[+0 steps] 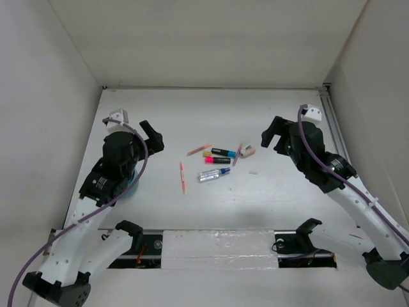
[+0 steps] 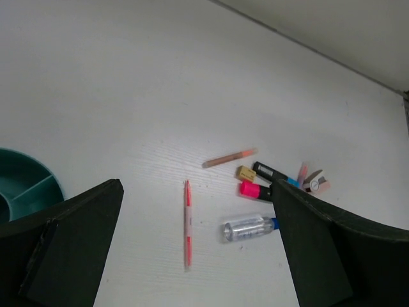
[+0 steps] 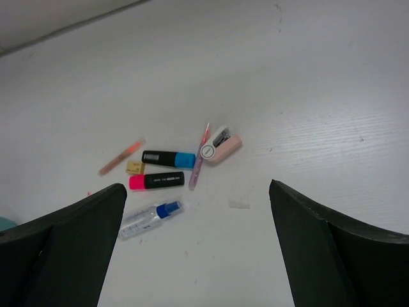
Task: Sort the stationery into containers
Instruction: Pick up the pen from the center of the board.
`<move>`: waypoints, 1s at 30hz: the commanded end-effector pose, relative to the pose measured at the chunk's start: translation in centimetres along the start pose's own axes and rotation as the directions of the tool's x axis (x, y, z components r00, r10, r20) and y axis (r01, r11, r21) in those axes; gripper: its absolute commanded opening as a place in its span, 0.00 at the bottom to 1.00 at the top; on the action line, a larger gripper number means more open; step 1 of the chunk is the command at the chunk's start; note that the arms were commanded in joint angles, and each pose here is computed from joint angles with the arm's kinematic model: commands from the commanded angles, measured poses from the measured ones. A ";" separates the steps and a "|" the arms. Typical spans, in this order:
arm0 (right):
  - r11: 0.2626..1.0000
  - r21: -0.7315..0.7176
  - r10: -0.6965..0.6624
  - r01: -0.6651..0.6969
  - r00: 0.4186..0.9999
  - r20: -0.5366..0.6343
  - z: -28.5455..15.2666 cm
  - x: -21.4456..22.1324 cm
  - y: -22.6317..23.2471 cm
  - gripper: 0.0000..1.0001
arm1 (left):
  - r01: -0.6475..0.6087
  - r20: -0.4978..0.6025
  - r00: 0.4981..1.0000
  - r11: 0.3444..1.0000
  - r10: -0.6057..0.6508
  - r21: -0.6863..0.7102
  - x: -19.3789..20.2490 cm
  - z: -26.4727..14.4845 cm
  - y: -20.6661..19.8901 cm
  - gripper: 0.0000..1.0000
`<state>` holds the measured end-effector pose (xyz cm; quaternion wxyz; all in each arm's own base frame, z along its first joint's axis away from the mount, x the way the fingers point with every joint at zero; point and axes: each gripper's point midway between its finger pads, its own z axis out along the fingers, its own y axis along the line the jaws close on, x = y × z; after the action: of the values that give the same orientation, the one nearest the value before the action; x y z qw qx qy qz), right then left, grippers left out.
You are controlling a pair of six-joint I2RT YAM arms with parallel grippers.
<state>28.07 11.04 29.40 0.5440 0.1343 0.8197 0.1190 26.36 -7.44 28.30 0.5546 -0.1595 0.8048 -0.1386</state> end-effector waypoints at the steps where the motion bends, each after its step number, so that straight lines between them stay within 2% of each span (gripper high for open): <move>1: 0.999 -0.047 0.001 -0.001 1.000 0.005 -0.6 0.2 1.3 1.00 | -0.001 -0.141 0.990 0.998 0.010 0.064 2.9 1.8 -1.9 1.00; 2: 0.998 -0.058 -0.007 0.008 1.000 0.004 -0.8 0.4 1.8 1.00 | -0.011 -0.201 0.979 0.999 0.021 0.052 4.4 2.7 -2.3 1.00; 6: 0.997 -0.057 -0.045 0.043 0.998 -0.035 -0.3 1.9 2.4 1.00 | -0.017 -0.325 0.946 1.000 0.010 -0.018 9.0 4.4 -3.4 1.00; 11: 0.995 -0.080 -0.060 0.056 0.997 -0.053 -0.5 2.7 2.9 1.00 | 0.012 -0.422 0.905 0.997 -0.046 -0.081 14.4 6.1 -1.9 1.00; 12: 0.995 -0.087 -0.053 0.049 0.998 -0.044 -0.8 2.3 2.8 1.00 | 0.003 -0.476 0.878 0.995 -0.050 -0.100 16.6 6.3 -1.1 1.00; 14: 0.993 -0.102 -0.056 0.052 0.998 -0.041 -1.0 2.6 2.7 1.00 | -0.002 -0.499 0.864 0.993 -0.057 -0.116 18.3 6.5 -0.7 1.00; 15: 0.992 -0.113 -0.052 0.047 0.998 -0.039 -1.1 2.5 2.9 1.00 | -0.027 -0.480 0.876 0.988 -0.049 -0.149 18.6 6.7 -0.2 1.00; 19: 0.989 -0.141 -0.050 0.045 0.998 -0.035 -1.5 2.4 3.1 1.00 | -0.146 -0.530 0.847 0.971 0.024 -0.190 22.5 5.5 -0.5 1.00; 24: 0.987 -0.152 -0.058 0.049 0.997 -0.053 -1.3 3.2 3.2 1.00 | -0.154 -0.572 0.820 0.964 0.002 -0.217 24.5 5.7 0.2 0.98; 25: 0.988 -0.147 -0.063 0.054 0.996 -0.060 -1.2 3.6 3.0 1.00 | -0.154 -0.572 0.820 0.964 0.002 -0.217 24.5 5.7 0.2 0.95; 29: 0.982 -0.186 -0.051 0.039 0.997 -0.057 -1.7 3.7 3.2 1.00 | -0.171 -0.560 0.829 0.952 -0.001 -0.255 24.5 5.8 1.0 0.95; 30: 0.982 -0.186 -0.051 0.039 0.997 -0.057 -1.5 3.9 3.2 1.00 | -0.180 -0.558 0.830 0.948 0.003 -0.263 24.6 5.9 1.3 0.92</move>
<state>25.44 14.57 25.98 0.5094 0.0637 0.8446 0.1517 23.49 -17.76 5.35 0.2680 -0.1391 0.9520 -0.0513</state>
